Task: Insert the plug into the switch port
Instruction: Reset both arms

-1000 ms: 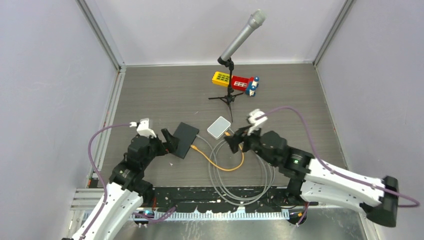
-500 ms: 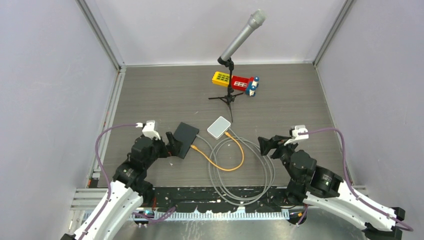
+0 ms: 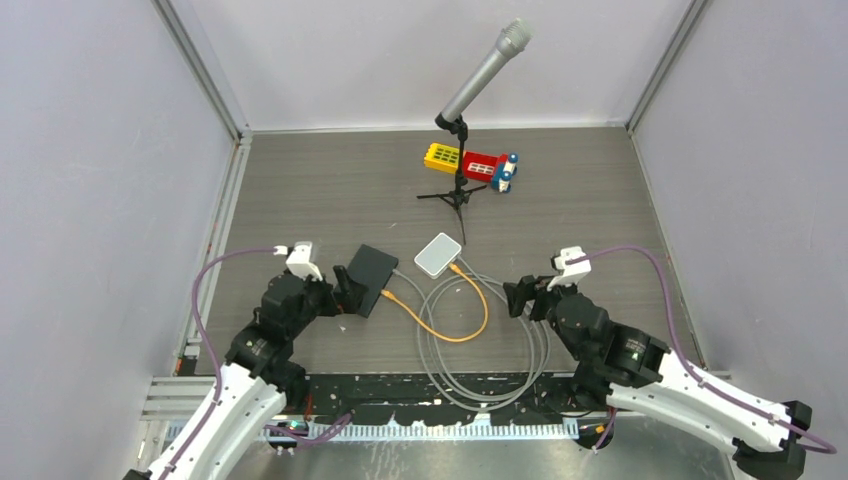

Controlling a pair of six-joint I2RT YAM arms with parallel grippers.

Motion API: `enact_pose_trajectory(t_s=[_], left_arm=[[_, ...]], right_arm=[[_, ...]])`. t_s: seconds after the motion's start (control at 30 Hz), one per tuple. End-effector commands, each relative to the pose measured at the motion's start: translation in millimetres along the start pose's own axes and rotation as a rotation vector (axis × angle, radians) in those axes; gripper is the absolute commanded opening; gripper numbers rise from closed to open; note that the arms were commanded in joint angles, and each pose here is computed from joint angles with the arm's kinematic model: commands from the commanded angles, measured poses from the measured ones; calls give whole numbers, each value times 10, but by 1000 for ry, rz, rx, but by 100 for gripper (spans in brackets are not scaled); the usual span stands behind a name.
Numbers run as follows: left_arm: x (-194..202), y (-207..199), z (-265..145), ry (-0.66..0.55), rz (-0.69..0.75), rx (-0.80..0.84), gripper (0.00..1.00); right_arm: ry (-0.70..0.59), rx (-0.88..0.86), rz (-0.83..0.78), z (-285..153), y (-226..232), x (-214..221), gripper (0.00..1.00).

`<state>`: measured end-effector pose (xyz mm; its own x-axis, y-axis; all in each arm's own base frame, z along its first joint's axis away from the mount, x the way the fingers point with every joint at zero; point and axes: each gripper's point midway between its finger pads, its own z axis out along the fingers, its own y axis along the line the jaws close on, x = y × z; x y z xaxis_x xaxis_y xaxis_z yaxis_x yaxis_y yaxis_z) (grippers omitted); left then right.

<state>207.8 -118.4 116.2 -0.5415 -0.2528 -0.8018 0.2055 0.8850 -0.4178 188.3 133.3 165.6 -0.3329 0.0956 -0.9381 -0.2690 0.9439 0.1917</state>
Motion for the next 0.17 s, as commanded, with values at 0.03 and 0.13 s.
enact_pose_trajectory(t_s=[0.03, 0.13], left_arm=[[-99, -74, 5, -42, 17, 39, 100], [-102, -74, 6, -41, 17, 37, 100]], right_arm=[[-28, -67, 39, -44, 133, -143, 80], [-45, -65, 43, -53, 111, -164, 80]])
